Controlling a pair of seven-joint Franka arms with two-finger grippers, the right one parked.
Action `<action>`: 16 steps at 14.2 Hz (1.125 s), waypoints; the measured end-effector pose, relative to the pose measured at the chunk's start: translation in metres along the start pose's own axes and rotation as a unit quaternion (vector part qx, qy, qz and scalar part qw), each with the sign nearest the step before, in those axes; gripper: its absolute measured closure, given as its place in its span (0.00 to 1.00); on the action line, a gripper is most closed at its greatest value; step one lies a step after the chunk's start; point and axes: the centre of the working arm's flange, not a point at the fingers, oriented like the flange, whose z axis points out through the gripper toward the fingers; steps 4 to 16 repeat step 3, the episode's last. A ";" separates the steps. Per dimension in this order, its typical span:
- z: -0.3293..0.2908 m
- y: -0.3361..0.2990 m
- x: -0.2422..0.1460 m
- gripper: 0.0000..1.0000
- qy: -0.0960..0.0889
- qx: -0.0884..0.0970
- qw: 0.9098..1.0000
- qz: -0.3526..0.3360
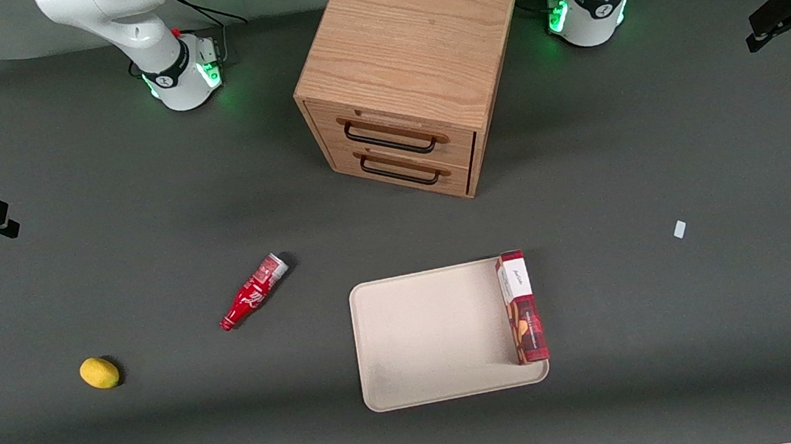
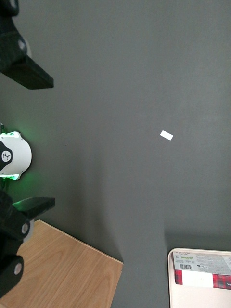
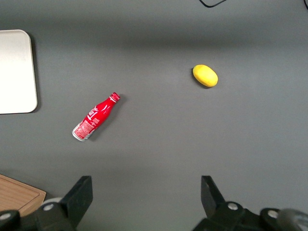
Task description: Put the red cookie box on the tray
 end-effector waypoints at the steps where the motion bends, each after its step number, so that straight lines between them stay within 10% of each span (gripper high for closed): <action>1: -0.002 0.001 0.001 0.00 0.000 0.000 1.000 0.001; 16: -0.010 0.001 0.005 0.00 -0.008 0.001 1.000 0.001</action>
